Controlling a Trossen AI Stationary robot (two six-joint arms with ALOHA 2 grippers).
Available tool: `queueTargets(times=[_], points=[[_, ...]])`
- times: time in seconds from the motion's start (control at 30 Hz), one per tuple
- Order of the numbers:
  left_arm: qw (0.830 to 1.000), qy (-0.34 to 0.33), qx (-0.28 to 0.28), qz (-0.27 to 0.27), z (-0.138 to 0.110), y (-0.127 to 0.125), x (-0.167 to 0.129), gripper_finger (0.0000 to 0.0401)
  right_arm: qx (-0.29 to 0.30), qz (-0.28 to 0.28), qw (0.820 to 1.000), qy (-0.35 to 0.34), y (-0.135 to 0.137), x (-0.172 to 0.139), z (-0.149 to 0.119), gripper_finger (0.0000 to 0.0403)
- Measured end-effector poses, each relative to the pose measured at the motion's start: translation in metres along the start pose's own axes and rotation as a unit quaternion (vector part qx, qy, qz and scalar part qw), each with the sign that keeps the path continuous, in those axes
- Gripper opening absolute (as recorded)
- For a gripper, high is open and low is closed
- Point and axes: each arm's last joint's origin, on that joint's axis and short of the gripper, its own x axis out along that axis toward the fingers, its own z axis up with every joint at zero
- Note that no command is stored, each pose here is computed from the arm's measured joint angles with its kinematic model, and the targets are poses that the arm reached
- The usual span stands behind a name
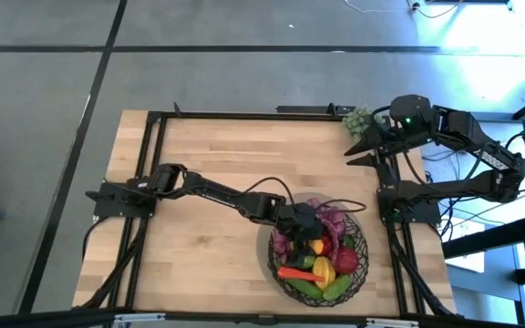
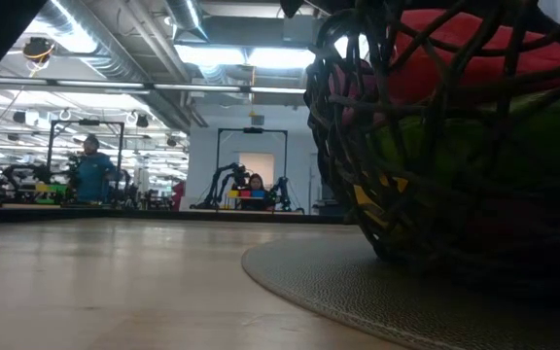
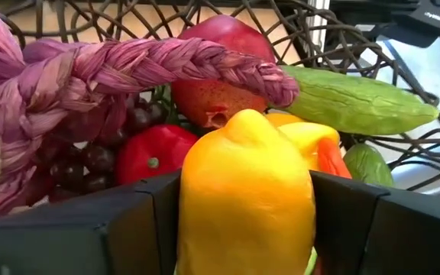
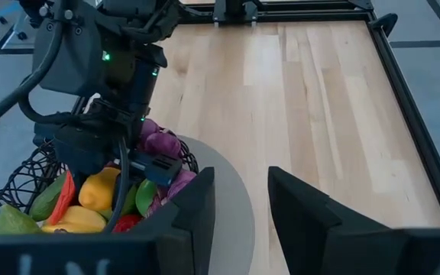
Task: Build produce basket
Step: Put the yellow lemon into the wire basket
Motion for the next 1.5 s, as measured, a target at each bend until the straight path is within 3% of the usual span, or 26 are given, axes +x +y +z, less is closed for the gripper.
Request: queueTargets(times=[0.27,1.1,1.27,1.5], points=[[1.0,0.001,-0.018,-0.001,0.0,0.0,0.0,0.0213,-0.011,0.0,1.0,0.0,0.0,0.0,0.0,0.0118],[0.999,0.002,-0.033,-0.003,0.0,0.001,0.0,0.0215,-0.011,0.001,1.0,0.001,0.0,0.0,0.0,0.0118],[0.999,0.009,-0.036,-0.006,-0.001,0.005,-0.001,0.0215,-0.01,0.054,0.998,0.017,0.004,0.0,-0.005,0.0118],[0.999,0.011,-0.041,-0.013,0.0,0.011,-0.002,0.0215,0.035,0.117,0.992,0.042,0.009,-0.002,-0.012,0.0118]])
